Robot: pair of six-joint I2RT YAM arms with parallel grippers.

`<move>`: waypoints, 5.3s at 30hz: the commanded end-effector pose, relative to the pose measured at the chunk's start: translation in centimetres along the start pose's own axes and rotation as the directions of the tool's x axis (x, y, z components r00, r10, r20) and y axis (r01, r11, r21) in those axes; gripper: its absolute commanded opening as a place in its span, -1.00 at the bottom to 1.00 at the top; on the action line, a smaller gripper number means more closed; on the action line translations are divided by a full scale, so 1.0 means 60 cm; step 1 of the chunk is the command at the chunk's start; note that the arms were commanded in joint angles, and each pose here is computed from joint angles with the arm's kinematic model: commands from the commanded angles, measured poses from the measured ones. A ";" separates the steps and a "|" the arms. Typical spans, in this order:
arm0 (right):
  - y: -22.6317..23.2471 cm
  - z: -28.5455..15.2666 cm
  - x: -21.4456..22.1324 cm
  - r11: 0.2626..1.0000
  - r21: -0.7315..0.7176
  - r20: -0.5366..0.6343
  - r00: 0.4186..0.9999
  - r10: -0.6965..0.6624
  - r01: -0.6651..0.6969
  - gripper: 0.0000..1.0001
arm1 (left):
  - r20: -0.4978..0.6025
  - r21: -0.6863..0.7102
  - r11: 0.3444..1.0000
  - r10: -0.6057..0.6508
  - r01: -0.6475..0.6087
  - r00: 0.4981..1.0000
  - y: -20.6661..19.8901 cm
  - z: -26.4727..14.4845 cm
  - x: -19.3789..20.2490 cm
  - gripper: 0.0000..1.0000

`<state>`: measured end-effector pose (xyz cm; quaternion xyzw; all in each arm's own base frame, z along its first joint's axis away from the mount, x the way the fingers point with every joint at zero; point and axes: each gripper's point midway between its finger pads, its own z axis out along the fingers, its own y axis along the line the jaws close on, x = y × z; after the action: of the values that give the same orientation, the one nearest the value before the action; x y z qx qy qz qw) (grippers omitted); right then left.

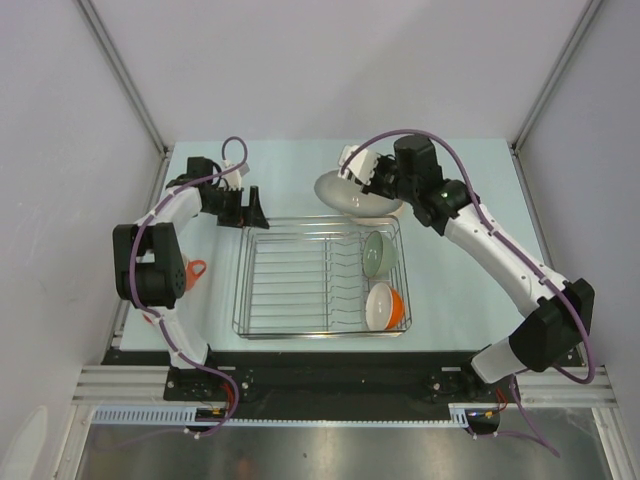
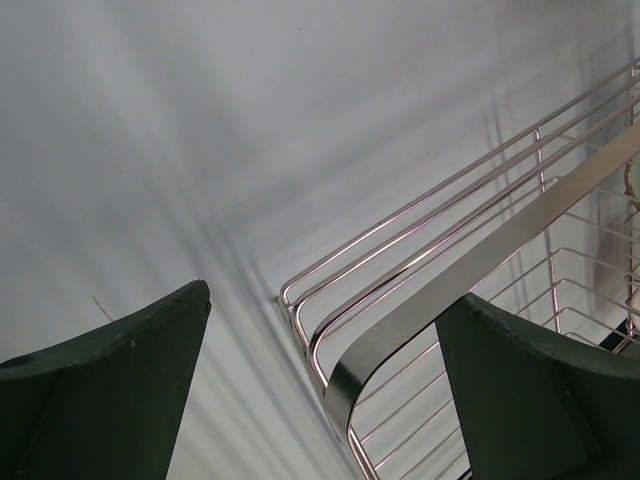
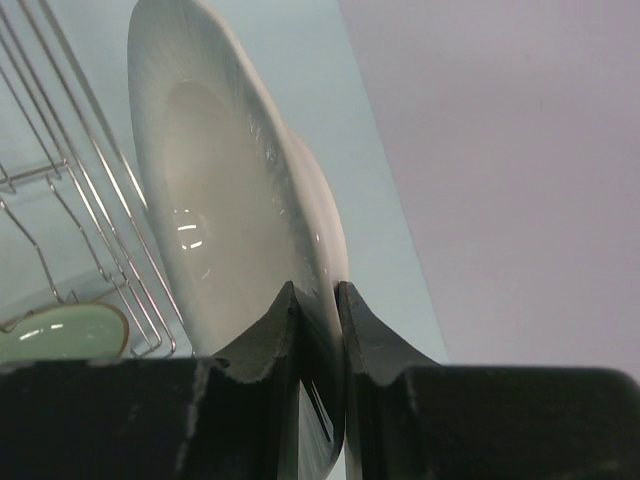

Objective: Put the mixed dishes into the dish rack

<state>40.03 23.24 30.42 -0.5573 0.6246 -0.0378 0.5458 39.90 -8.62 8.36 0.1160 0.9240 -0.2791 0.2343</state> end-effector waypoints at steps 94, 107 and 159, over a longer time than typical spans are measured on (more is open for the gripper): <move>0.220 -0.010 0.035 0.901 -0.419 -0.130 0.990 0.059 -0.109 -1.00 | 0.046 -0.091 0.994 0.068 -0.064 0.997 0.031 0.005 -0.018 0.94; 0.234 0.014 0.077 0.868 -0.455 -0.212 0.971 0.113 -0.201 -1.00 | 0.062 -0.114 0.991 0.082 -0.075 0.995 0.029 -0.008 -0.022 0.94; 0.397 -0.002 0.124 0.823 -0.517 -0.418 0.908 -0.004 -0.235 -1.00 | 0.064 -0.127 0.988 0.096 -0.087 0.993 0.033 -0.007 -0.027 0.94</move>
<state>35.25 29.53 19.71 -0.6240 0.6477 -0.0644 0.4325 40.95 -6.72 6.65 0.1170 0.9352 -0.2184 0.2532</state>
